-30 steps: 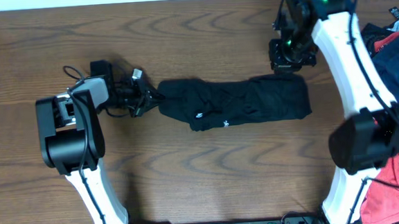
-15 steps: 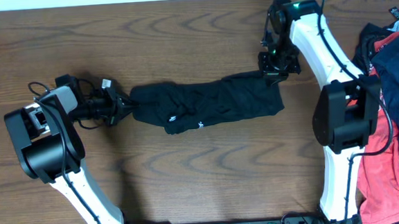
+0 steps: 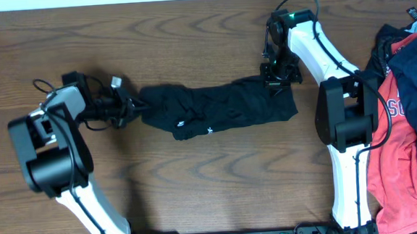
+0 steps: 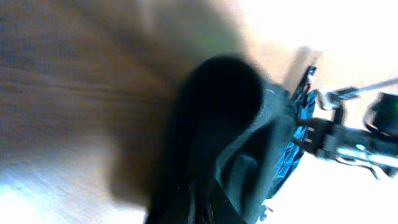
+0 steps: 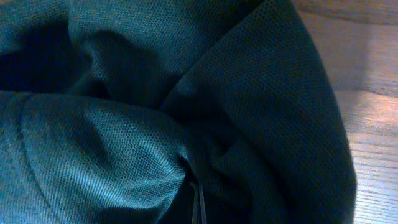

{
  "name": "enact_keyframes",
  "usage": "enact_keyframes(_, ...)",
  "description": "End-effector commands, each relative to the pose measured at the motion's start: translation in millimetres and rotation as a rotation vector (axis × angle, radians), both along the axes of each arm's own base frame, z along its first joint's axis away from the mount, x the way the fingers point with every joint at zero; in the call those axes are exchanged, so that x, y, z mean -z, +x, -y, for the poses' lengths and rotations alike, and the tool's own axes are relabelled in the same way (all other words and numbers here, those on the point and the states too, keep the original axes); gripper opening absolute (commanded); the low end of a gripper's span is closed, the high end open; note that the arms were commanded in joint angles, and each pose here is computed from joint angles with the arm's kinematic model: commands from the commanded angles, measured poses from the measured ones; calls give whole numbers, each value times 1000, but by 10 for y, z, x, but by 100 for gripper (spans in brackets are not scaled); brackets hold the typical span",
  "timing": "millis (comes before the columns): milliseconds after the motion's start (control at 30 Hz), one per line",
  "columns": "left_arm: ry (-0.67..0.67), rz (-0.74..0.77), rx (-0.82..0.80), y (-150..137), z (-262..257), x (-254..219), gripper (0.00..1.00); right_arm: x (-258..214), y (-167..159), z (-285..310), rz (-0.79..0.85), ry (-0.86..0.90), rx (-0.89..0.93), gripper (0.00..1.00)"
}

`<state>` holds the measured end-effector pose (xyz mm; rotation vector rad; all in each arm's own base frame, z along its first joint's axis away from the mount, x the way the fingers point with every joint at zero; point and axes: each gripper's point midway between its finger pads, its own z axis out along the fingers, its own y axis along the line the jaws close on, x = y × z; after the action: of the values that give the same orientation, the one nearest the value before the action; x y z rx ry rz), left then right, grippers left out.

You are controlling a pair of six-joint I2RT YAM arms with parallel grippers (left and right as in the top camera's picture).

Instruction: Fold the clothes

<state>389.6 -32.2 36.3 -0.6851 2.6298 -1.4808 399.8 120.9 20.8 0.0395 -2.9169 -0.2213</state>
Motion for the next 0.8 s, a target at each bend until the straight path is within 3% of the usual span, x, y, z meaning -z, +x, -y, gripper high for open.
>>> enact_keyframes(0, 27, 125, 3, 55, -7, -464, 6, 59, 1, 3, -6, -1, 1, 1)
enact_keyframes(333, 60, 258, 47, -146, 278, -1311, 6, 64, 28, -11, 6, 2, -1, 1)
enact_keyframes(767, 50, 289, 202, -309, 1337, -1627, 6, 64, 26, -15, 5, 3, -1, 1)
